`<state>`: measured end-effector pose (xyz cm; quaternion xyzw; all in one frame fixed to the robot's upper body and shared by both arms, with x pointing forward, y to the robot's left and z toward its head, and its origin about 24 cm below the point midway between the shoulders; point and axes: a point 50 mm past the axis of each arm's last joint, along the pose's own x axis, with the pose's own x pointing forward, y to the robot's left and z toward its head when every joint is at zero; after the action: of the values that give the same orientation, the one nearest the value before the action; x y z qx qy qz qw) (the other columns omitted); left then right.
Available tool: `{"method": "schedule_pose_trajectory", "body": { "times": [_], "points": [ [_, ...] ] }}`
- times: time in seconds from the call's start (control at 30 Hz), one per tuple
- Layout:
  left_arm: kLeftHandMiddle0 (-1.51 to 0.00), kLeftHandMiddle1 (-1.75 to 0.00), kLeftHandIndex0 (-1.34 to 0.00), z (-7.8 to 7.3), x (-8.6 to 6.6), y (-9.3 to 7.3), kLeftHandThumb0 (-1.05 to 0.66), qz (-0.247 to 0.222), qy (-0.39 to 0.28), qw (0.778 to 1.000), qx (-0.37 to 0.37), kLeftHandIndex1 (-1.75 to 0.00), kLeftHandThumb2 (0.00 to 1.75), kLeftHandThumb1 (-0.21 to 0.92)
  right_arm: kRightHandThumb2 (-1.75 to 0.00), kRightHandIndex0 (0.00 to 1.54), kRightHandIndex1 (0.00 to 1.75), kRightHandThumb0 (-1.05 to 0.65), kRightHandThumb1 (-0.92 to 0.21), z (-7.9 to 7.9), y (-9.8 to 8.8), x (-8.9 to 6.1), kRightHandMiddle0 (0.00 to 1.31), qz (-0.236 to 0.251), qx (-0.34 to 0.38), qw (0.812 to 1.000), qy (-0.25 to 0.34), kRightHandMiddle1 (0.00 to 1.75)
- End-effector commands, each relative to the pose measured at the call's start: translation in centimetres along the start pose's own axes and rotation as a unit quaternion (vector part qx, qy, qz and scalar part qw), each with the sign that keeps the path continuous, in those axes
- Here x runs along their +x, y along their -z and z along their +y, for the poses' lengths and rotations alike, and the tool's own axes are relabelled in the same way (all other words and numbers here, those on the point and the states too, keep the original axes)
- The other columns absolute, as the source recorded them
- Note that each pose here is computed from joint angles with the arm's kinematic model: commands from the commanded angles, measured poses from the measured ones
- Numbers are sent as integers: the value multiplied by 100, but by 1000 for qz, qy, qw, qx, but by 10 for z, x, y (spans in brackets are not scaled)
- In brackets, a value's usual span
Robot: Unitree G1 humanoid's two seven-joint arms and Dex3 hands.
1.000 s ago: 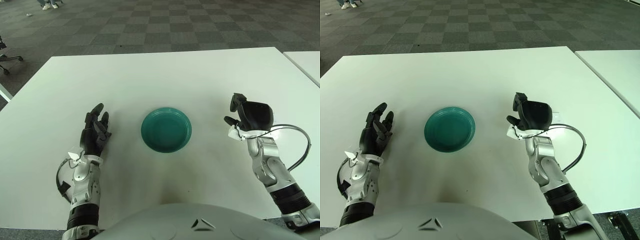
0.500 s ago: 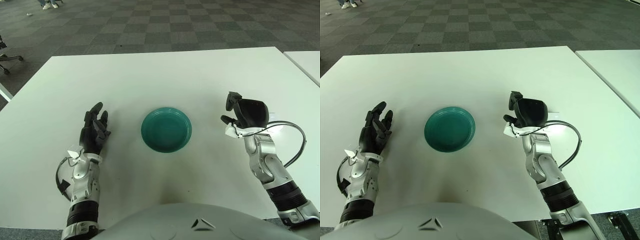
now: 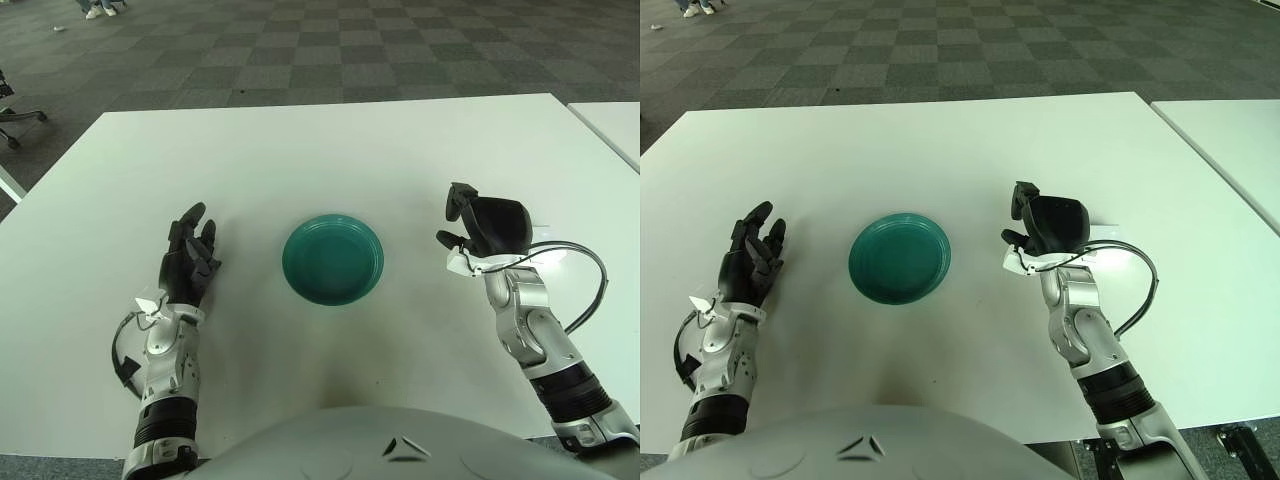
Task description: Put the charger into the plate.
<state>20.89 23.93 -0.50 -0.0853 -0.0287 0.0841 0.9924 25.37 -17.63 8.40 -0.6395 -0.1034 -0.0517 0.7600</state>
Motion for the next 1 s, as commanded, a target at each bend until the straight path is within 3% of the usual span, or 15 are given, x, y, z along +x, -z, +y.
{"method": "schedule_pose_trajectory", "body": {
  "times": [0.0, 0.23, 0.4, 0.5, 0.57, 0.6, 0.67, 0.7, 0.77, 0.87, 0.97],
  "points": [
    [-30, 0, 0, 4, -6, 12, -93, 35, -7, 999, -7, -72, 104, 92, -132, 117, 175, -48, -31, -7, -2, 3, 62, -6, -10, 1000, 12, 175],
    [-30, 0, 0, 5, -4, 12, -93, 36, -7, 999, -7, -72, 104, 92, -130, 116, 175, -48, -33, -6, -3, 5, 61, -1, -12, 1000, 10, 175],
    [-30, 0, 0, 6, -3, 12, -93, 36, -7, 999, -7, -72, 104, 92, -116, 102, 175, -44, -44, -7, -2, 3, 52, -8, -16, 999, 26, 175],
    [-30, 0, 0, 6, -2, 12, -93, 36, -7, 999, -7, -72, 104, 92, -102, 84, 175, -42, -55, -17, -3, -3, 44, -10, -38, 999, 16, 175],
    [-30, 0, 0, 6, -1, 12, -93, 36, -7, 999, -7, -72, 104, 92, -79, 47, 175, -39, -72, -20, -2, -4, 32, -4, -62, 998, -3, 175],
    [-30, 0, 0, 5, -1, 12, -93, 36, -7, 999, -7, -72, 104, 92, -78, 39, 161, -50, -76, -19, 0, -4, 27, 2, -80, 997, -16, 167],
    [-30, 0, 0, 5, 0, 13, -93, 37, -7, 999, -7, -72, 104, 92, -79, 25, 102, -77, -86, -17, 2, -3, 13, 10, -98, 995, -31, 136],
    [-30, 0, 0, 5, 0, 13, -93, 37, -7, 999, -7, -72, 104, 92, -79, 24, 93, -81, -87, -13, 7, 0, 11, 13, -121, 992, -44, 132],
    [-30, 0, 0, 5, 0, 13, -93, 37, -7, 999, -7, -72, 104, 92, -83, 16, 51, -94, -90, -9, 13, 3, 4, 17, -160, 985, -64, 93],
    [-30, 0, 0, 5, 0, 13, -93, 37, -7, 999, -7, -72, 104, 92, -88, 6, 18, -101, -91, -9, 14, 3, 1, 17, -194, 977, -81, 46],
    [-30, 0, 0, 4, 1, 14, -93, 37, -7, 999, -7, -72, 104, 92, -90, 2, 6, -104, -92, -9, 15, 4, 0, 19, -205, 974, -92, 23]
  ]
}}
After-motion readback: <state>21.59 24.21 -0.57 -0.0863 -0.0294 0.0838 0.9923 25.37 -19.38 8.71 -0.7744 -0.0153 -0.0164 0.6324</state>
